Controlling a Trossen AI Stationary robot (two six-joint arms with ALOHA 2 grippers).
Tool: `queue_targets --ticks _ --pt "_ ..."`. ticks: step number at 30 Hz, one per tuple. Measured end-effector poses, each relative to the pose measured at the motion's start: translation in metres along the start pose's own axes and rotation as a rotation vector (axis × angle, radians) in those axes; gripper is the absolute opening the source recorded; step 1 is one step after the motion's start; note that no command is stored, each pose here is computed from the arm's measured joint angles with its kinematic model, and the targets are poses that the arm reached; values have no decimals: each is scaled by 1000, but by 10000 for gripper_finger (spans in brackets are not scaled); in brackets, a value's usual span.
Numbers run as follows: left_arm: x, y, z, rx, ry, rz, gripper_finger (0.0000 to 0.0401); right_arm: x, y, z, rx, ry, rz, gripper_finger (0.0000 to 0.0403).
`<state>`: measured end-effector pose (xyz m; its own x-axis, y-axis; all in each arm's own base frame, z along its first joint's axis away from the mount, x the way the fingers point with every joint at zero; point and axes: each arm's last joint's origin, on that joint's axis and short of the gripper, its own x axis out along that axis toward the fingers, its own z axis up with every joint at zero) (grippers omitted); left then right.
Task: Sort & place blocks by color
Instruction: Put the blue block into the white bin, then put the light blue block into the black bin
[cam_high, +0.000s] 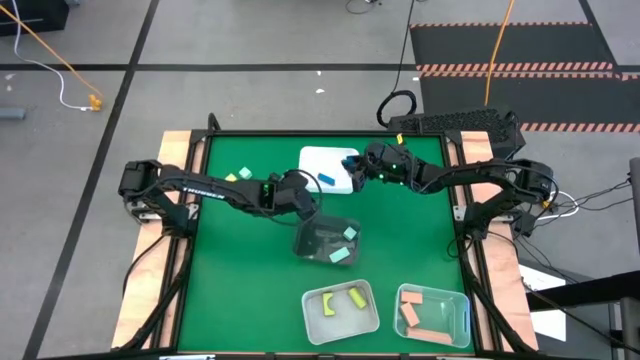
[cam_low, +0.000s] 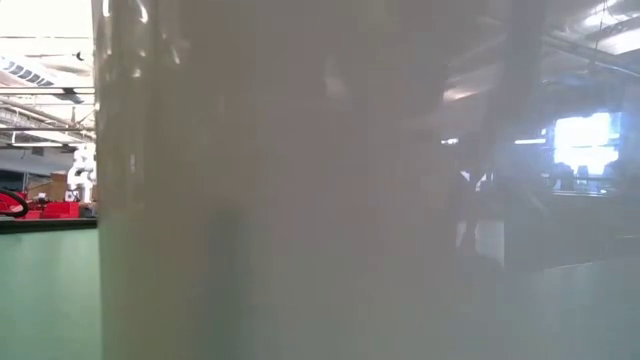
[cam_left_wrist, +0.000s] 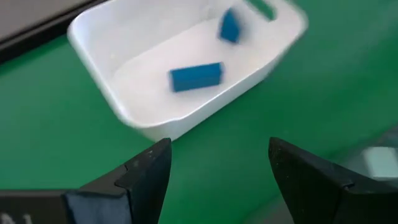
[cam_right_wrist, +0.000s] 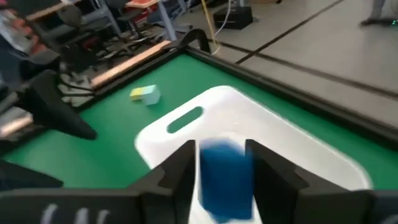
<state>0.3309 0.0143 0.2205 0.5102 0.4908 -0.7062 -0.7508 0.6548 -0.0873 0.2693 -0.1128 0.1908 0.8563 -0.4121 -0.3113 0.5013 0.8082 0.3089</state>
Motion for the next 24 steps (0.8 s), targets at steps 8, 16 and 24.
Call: queue_targets --ticks 8,16,24 --pt "5 29 -8 -100 143 211 269 0 0 1 -39 -7 -1 185" --pt "2 92 -10 -107 377 632 269 -3 4 9 95 -67 38 241" --pt "18 150 10 -247 575 658 269 -24 13 31 136 -135 154 258"
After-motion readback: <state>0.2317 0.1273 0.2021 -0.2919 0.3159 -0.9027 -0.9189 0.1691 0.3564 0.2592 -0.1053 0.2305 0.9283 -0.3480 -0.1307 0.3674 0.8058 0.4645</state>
